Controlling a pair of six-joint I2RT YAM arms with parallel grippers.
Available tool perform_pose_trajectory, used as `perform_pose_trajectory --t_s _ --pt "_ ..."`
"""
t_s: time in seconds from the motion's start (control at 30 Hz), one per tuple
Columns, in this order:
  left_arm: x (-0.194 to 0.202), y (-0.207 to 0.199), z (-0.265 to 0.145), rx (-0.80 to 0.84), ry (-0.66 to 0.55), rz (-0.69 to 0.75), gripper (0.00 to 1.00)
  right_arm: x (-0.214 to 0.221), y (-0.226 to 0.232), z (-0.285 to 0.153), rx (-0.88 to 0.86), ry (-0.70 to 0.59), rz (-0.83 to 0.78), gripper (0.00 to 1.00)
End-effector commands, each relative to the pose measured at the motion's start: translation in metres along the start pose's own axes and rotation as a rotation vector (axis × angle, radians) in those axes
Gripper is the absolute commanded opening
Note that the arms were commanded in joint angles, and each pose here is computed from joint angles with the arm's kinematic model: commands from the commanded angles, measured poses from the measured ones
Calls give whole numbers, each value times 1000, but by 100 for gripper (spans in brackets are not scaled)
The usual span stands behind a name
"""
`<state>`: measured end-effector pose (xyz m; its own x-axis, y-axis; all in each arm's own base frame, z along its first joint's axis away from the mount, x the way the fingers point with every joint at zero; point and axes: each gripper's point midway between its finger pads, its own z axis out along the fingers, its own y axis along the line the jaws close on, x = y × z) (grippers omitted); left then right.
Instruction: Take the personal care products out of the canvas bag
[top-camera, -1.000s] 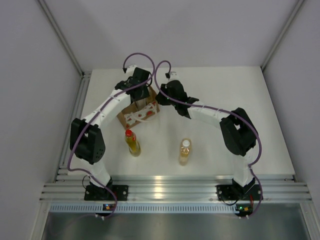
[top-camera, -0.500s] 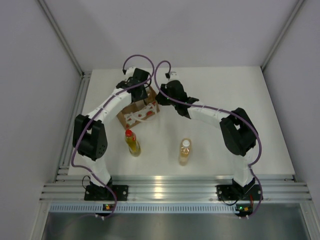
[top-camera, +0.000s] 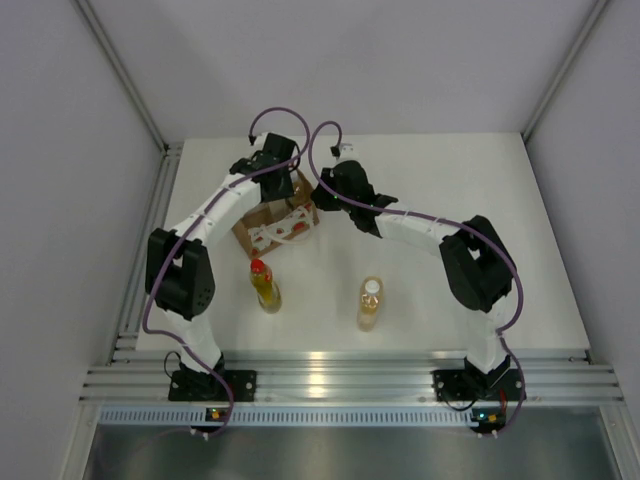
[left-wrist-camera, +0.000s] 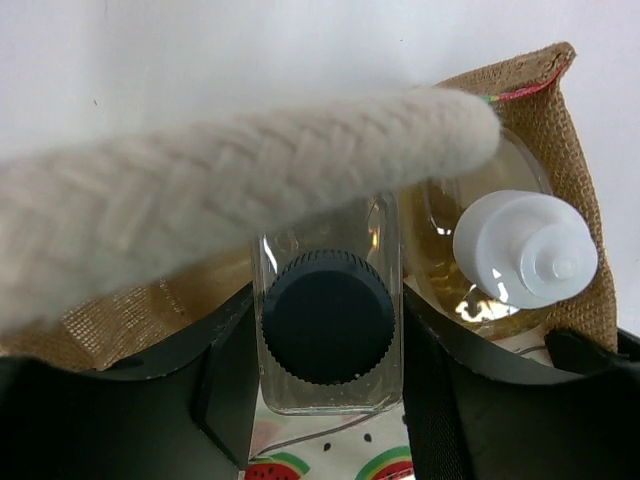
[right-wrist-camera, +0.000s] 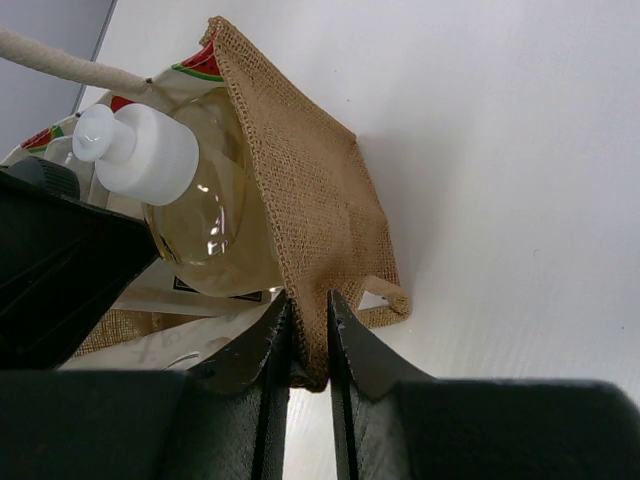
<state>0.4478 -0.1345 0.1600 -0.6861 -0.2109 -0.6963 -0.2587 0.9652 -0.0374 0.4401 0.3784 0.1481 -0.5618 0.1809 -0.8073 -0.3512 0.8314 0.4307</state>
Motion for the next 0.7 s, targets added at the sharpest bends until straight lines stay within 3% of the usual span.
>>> perform_pose_trajectory --t_s 0.0,0.47,0.67 --pt "-75 0 -63 85 -207 -26 0 3 10 -7 5 25 -5 4" --pt "-116 13 -153 194 -319 -28 0 1 12 -5 9 18 2 3" --pt "-130 43 -208 170 -366 -36 0 2 9 -5 15 19 3 3"
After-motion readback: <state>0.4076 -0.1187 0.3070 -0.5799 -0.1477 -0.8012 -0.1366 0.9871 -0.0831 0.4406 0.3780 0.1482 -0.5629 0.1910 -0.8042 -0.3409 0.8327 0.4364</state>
